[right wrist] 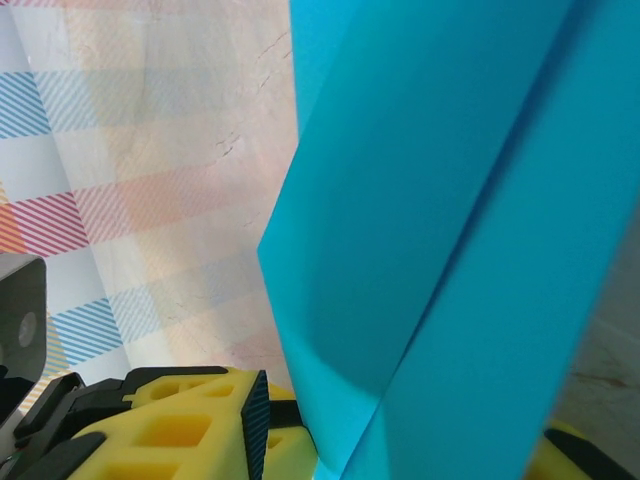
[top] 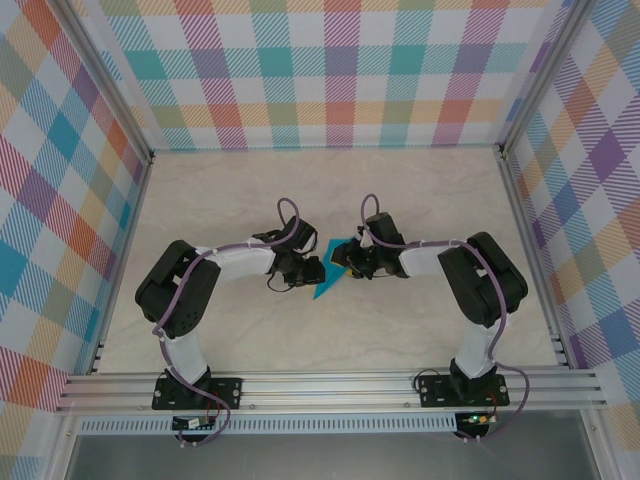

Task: Fold a paper plane with a square sheet of paper (pick it up from the middle)
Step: Turn over the paper at the center of the table.

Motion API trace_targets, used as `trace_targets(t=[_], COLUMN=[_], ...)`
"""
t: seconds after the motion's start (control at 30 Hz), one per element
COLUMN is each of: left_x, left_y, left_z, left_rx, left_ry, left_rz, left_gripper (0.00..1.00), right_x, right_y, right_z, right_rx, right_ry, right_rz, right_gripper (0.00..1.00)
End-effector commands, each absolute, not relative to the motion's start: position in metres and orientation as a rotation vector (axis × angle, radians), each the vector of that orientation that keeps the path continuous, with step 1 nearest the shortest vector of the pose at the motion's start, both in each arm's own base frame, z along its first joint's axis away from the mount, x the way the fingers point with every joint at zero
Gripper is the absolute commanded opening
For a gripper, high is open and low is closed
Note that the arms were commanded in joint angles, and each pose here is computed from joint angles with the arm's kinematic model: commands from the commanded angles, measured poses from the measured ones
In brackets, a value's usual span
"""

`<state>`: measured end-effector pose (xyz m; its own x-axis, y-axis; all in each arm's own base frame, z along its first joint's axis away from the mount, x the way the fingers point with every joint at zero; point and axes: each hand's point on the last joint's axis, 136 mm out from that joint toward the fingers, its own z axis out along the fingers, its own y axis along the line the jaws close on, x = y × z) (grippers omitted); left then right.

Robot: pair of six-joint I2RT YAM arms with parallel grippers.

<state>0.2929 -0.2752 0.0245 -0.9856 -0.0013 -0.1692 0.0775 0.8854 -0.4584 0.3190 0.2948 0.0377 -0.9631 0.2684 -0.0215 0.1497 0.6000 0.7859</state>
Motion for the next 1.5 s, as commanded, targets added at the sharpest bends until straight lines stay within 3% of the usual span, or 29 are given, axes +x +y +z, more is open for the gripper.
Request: trace_targets(t=[0.0, 0.47, 0.7, 0.9, 1.17, 1.27, 1.47], left_x=[0.295, 0.297, 0.296, 0.293, 0.282, 0.279, 0.278], left_y=[-0.275, -0.276, -0.263, -0.231, -0.191, -0.183, -0.177], left_z=[0.026, 0.043, 0.075, 0.099, 0.105, 0.106, 0.106], left_rx=[0.043, 0.016, -0.037, -0.102, -0.219, -0.244, -0.244], left_ry=[2.888, 2.82, 2.701, 2.611, 2.542, 2.521, 2.515], left_rz=[-0.727, -0.778, -0.79, -0.66, -0.517, -0.494, -0.472], left_gripper=[0.23, 0.25, 0.29, 0.31, 0.34, 0.34, 0.35], right_x=[0.326, 0.325, 0.315, 0.288, 0.259, 0.254, 0.248], right_y=[0.301, 0.307, 0.29, 0.243, 0.119, 0.105, 0.119], right_z=[0.037, 0.038, 0.069, 0.091, 0.127, 0.134, 0.131], right_rx=[0.317, 0.252, 0.118, -0.026, -0.035, -0.011, -0.004], right_ry=[2.654, 2.652, 2.676, 2.803, 2.894, 2.882, 2.877], right_rz=[1.284, 1.279, 1.131, 0.764, -0.314, -0.465, -0.486], right_gripper=[0.34, 0.13, 0.09, 0.11, 0.1, 0.06, 0.07])
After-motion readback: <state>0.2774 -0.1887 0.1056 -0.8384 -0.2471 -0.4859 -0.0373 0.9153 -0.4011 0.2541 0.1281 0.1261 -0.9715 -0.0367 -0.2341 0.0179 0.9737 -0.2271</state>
